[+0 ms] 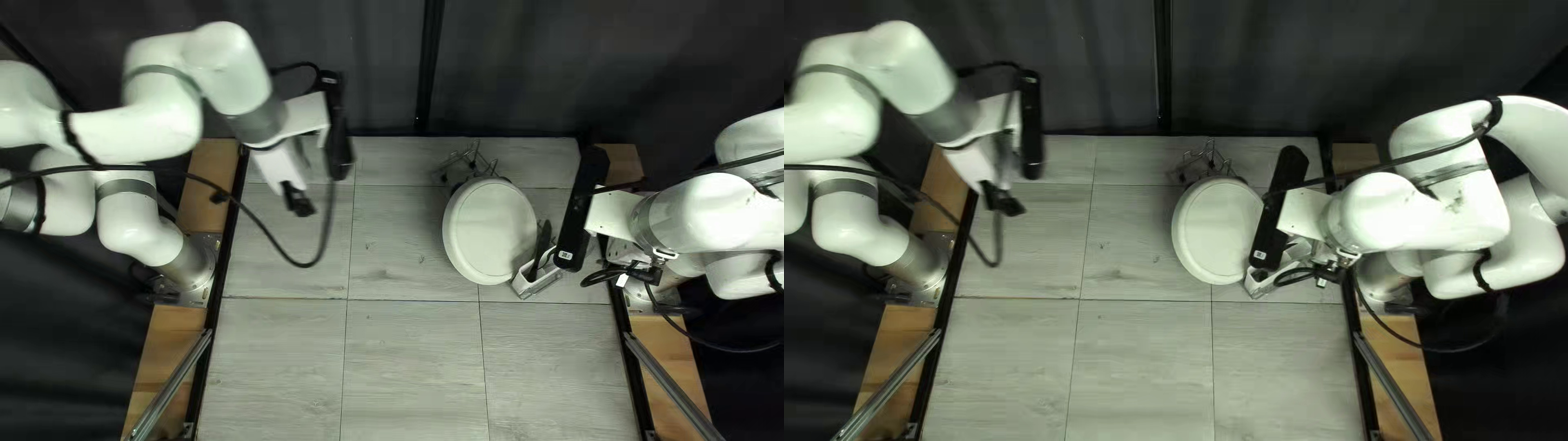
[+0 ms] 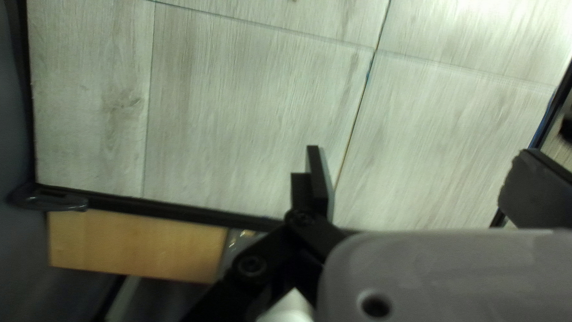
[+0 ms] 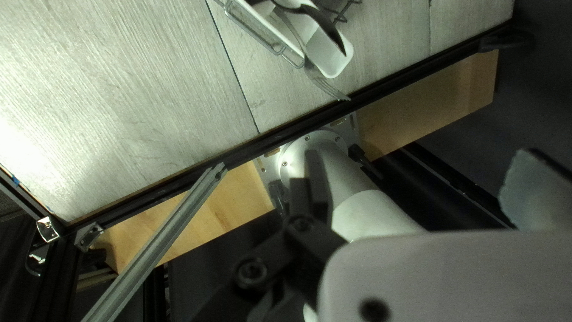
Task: Pick up and place plate onto table. Place down one fork to the left of the plate. Place spoon and knife to the right of the plate. Place cup above the knife and spoon
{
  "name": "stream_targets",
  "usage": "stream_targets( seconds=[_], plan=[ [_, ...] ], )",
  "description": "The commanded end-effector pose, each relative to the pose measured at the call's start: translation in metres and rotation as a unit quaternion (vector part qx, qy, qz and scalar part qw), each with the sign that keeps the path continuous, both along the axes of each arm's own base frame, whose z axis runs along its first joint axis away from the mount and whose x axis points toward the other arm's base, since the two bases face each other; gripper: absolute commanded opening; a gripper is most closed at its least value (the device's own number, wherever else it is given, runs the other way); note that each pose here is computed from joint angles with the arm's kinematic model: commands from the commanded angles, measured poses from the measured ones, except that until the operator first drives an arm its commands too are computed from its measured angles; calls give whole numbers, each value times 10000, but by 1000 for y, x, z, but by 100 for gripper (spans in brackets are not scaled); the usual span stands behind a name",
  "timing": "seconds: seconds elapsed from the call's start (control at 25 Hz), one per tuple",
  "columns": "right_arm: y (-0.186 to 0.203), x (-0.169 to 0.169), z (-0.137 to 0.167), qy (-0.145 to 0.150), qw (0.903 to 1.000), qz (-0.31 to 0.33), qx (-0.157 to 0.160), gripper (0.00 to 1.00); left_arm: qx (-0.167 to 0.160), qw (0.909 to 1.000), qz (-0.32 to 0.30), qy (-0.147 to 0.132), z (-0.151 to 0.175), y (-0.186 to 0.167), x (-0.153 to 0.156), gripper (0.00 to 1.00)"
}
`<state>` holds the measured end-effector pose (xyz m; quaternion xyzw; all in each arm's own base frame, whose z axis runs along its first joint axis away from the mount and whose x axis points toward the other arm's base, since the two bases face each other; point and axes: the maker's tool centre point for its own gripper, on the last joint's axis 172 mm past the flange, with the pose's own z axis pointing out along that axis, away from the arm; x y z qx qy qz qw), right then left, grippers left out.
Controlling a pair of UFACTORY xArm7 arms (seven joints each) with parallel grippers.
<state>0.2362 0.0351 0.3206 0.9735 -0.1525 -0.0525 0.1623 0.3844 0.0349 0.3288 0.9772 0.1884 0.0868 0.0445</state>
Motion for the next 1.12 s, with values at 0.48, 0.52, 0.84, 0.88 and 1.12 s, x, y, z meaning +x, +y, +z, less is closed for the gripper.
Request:
stream_targets(
  seconds=[0.48,0.52,0.84,0.88,1.12],
  plan=[
    [0,0,0,0,10000,0,0,100,-350,9892,1326,-526,-23,3,49,100],
    [0,0,0,0,10000,0,0,100,-350,9892,1326,-526,-23,3,49,100],
    [0,0,0,0,10000,0,0,100,-566,9828,1691,-487,-65,10,87,100],
    [0,0,0,0,10000,0,0,100,-598,9816,1728,-553,-74,13,98,100],
    [0,0,0,0,10000,0,0,100,-620,9718,1974,-1130,-102,33,134,100]
  ],
)
